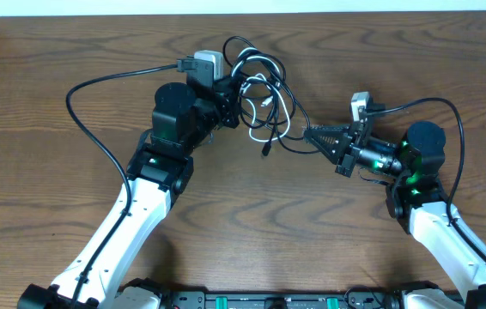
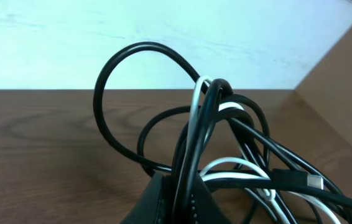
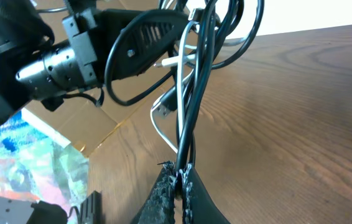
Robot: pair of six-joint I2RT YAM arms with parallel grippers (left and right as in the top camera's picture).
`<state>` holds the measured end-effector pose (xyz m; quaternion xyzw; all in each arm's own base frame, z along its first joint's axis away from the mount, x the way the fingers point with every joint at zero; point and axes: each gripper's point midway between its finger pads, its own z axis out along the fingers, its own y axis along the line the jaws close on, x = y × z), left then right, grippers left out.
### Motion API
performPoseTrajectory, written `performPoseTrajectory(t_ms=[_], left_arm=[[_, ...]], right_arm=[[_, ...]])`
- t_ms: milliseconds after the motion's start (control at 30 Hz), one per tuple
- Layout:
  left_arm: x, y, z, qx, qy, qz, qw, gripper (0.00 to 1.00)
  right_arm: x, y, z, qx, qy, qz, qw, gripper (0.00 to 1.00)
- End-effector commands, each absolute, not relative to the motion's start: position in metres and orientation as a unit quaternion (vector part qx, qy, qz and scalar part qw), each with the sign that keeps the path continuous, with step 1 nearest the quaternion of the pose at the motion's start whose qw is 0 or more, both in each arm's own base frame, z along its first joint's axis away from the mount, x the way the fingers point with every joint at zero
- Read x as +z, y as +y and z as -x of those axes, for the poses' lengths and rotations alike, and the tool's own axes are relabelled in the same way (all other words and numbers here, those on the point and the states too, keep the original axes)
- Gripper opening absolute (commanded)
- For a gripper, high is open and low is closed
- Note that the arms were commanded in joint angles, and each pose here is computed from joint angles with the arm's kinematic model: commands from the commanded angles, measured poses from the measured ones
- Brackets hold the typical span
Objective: Untangle cables
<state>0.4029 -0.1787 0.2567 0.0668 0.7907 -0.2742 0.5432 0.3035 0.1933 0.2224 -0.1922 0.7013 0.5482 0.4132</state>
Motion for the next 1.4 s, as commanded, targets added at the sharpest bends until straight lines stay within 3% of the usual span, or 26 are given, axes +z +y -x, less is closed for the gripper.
performPoseTrajectory(t_ms=[0,267,400,500,533,633,1000,1367], left_arm=[[0.271,-0.154,-0.418,-0.242,0.785,-0.002,0.571,0.08],[0.257,-0.140,-0.420,-0.230,0.800,0.061,0.551,0.07],[0.266,-0.168,-0.410,-0.264,0.789,-0.043,0.553,0.07],[0.274,-0.197,-0.393,-0.298,0.763,-0.161,0.551,0.07],[0.275,-0.208,-0.384,-0.310,0.749,-0.206,0.548,0.08],[0.278,-0.224,-0.366,-0.334,0.717,-0.284,0.542,0.08],[0.282,-0.237,-0.347,-0.349,0.676,-0.359,0.541,0.08],[0.286,-0.242,-0.339,-0.368,0.661,-0.374,0.537,0.07]], right_arm=[[0.228,0.198,-0.293,0.555,0.685,0.230,0.412,0.01],[0.228,0.198,-0.294,0.554,0.685,0.230,0.414,0.01],[0.226,0.195,-0.302,0.542,0.694,0.212,0.423,0.02],[0.224,0.191,-0.311,0.527,0.703,0.192,0.438,0.18],[0.224,0.188,-0.317,0.517,0.707,0.180,0.448,0.31],[0.222,0.177,-0.334,0.486,0.719,0.142,0.477,0.44],[0.221,0.149,-0.363,0.425,0.732,0.073,0.528,0.48],[0.217,0.171,-0.350,0.432,0.730,0.124,0.515,0.56]])
